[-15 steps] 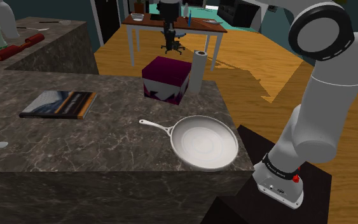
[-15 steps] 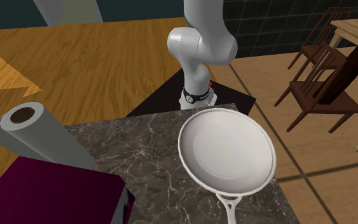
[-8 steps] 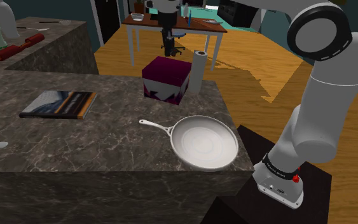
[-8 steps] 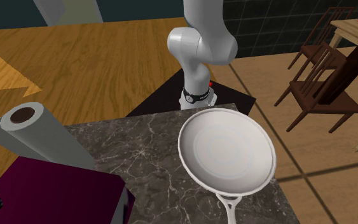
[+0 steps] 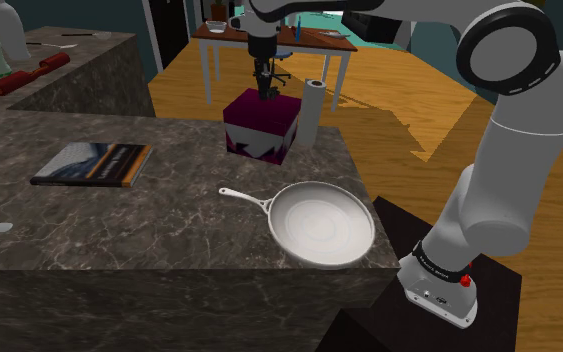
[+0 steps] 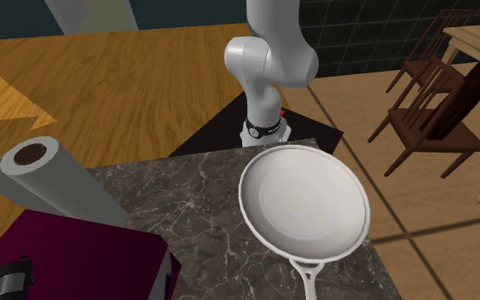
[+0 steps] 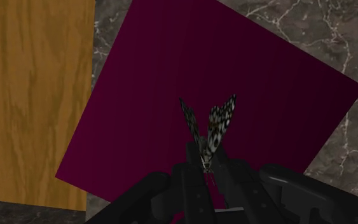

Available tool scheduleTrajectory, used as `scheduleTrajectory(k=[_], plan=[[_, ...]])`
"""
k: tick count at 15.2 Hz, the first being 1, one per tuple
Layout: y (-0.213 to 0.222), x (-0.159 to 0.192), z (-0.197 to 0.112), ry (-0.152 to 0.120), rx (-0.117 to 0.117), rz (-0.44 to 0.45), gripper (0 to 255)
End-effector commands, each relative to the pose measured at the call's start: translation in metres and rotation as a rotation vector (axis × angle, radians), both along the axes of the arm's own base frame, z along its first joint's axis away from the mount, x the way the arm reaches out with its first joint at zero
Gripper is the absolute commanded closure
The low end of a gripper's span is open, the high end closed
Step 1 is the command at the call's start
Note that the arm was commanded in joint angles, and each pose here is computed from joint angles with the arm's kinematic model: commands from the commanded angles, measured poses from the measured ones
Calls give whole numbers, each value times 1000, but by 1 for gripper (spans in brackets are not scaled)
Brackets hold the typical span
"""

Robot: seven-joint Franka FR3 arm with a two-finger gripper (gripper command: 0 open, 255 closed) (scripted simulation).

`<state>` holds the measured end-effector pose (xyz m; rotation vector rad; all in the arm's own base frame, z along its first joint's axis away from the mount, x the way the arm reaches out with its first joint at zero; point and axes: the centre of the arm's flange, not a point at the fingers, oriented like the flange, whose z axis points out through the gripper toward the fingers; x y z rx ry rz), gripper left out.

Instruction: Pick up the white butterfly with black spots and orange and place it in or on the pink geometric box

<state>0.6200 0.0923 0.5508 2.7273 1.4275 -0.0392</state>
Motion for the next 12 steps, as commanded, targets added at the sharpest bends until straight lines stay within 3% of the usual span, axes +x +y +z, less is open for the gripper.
scheduleTrajectory(k=[1, 6, 7, 12], plan=[[0, 0, -1, 0, 0, 0, 255], [0, 0, -1, 0, 0, 0, 255], [0, 0, -1, 0, 0, 0, 0], [0, 0, -1, 0, 0, 0, 0]])
